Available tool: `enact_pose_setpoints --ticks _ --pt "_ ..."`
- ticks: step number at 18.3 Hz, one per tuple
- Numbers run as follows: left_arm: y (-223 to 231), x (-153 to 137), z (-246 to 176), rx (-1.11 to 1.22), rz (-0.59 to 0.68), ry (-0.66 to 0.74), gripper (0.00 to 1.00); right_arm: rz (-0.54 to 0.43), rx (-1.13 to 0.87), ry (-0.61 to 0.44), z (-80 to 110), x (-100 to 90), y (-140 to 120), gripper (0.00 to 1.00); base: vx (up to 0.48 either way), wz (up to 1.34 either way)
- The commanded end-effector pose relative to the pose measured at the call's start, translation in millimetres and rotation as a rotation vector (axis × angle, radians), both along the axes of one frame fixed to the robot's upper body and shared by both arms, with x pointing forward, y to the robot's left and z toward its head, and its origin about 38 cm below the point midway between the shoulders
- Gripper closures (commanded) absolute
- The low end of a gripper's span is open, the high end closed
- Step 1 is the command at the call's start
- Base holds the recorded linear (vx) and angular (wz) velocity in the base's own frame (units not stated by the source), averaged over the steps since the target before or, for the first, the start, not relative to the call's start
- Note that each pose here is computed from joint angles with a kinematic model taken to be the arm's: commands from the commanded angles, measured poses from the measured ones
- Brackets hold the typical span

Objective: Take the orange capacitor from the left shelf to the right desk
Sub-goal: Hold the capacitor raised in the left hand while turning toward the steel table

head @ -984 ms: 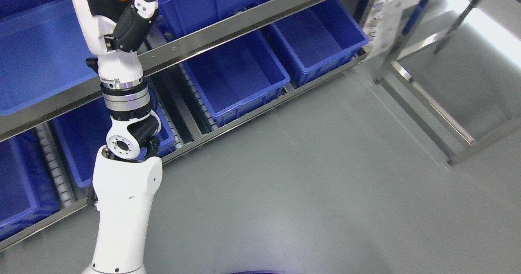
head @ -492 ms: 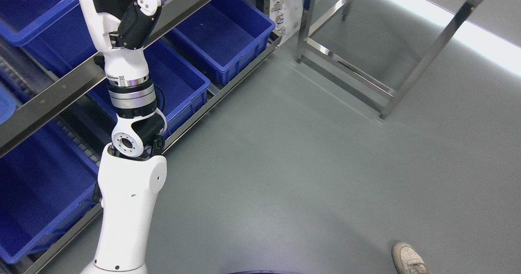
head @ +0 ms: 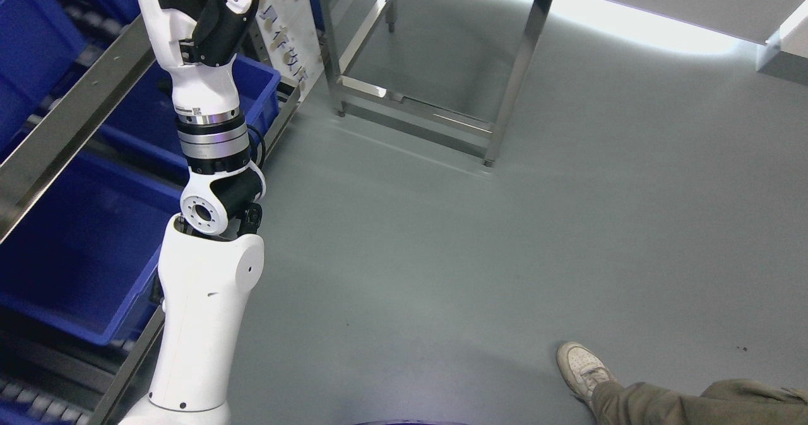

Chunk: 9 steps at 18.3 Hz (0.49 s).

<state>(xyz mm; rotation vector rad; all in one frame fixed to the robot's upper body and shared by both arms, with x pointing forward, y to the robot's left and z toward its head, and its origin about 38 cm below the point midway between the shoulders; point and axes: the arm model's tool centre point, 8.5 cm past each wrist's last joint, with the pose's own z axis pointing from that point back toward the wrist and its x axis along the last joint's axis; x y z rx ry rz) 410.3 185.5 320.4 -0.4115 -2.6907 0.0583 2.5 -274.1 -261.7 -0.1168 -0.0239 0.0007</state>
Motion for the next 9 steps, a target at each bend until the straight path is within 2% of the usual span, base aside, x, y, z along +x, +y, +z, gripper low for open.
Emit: enact_pose_setpoints --ticks 1,9 --pt "-6.8 3.8 -5.3 0.028 -0.023 0.019 0.99 -0.007 -0.017 0.001 0.9 -6.8 -11.3 0.0 0.235 -0.51" --pt "-9.1 4.5 -6.7 0.027 -0.033 0.027 0.99 -0.007 -0.017 0.001 0.9 -6.8 -11.3 0.0 0.269 -0.3"
